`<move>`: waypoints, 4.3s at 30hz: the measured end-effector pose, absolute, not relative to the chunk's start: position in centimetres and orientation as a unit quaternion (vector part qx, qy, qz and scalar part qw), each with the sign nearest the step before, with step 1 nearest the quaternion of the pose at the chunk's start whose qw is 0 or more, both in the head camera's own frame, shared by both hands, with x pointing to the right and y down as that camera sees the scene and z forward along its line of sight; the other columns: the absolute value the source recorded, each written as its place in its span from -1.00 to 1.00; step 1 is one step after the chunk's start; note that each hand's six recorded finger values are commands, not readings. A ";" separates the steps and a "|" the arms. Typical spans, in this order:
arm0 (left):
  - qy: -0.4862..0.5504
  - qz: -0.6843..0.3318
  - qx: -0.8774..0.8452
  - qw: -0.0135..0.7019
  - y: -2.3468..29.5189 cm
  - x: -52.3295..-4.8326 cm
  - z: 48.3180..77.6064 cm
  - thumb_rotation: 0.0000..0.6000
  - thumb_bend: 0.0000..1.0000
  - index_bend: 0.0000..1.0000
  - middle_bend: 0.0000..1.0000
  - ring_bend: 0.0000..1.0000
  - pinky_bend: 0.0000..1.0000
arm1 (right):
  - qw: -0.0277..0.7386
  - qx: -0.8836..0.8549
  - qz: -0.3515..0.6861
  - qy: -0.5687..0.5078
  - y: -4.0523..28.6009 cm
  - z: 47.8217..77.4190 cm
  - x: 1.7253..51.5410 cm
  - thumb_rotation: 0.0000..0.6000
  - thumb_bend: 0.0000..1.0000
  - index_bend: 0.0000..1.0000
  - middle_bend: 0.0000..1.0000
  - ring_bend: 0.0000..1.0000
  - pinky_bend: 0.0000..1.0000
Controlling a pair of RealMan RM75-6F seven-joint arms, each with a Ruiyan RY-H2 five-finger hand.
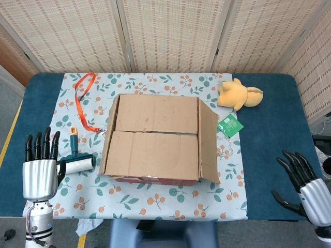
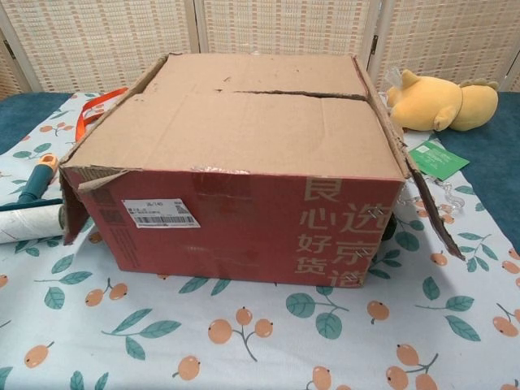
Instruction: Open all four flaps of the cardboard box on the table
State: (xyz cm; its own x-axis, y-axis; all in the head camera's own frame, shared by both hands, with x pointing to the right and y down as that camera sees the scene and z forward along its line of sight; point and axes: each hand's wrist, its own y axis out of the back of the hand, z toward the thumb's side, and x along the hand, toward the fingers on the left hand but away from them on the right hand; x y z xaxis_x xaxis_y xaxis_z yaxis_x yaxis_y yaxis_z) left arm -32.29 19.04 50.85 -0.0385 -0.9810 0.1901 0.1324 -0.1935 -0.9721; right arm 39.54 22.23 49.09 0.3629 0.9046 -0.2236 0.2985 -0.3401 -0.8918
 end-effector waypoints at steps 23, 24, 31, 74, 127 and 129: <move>0.431 -0.514 -0.620 0.408 27.1 -41.6 51.2 1.00 -0.28 -1.00 -1.00 -1.00 -1.00 | 0.401 -0.784 0.411 -0.235 11.3 54.8 23.3 1.00 -0.27 -1.00 -1.00 -1.00 -1.00; 0.433 -0.515 -0.616 0.408 27.5 -42.0 51.2 1.00 -0.28 -1.00 -1.00 -1.00 -1.00 | 0.396 -0.786 0.413 -0.233 10.9 55.1 22.8 1.00 -0.27 -1.00 -1.00 -1.00 -1.00; 0.451 -0.517 -0.605 0.404 28.2 -43.3 51.6 1.00 -0.30 -1.00 -1.00 -1.00 -1.00 | 0.392 -0.791 0.413 -0.225 9.5 56.6 19.4 1.00 -0.27 -1.00 -1.00 -1.00 -1.00; 0.457 -0.520 -0.598 0.403 25.7 -46.2 52.1 1.00 -0.35 -1.00 -1.00 -1.00 -1.00 | 0.415 -0.729 0.490 -0.236 2.8 64.3 12.9 1.00 -0.27 -1.00 -1.00 -1.00 -1.00; 0.465 -0.549 -0.600 0.350 24.2 -49.2 54.2 1.00 -0.34 -1.00 -1.00 -1.00 -1.00 | 0.433 -0.675 0.459 -0.383 -13.4 62.6 13.0 1.00 -0.26 -1.00 -1.00 -1.00 -1.00; 0.462 -0.550 -0.601 0.349 24.1 -49.2 54.2 1.00 -0.34 -1.00 -1.00 -1.00 -1.00 | 0.431 -0.684 0.450 -0.379 -12.8 62.5 12.8 1.00 -0.26 -1.00 -1.00 -1.00 -1.00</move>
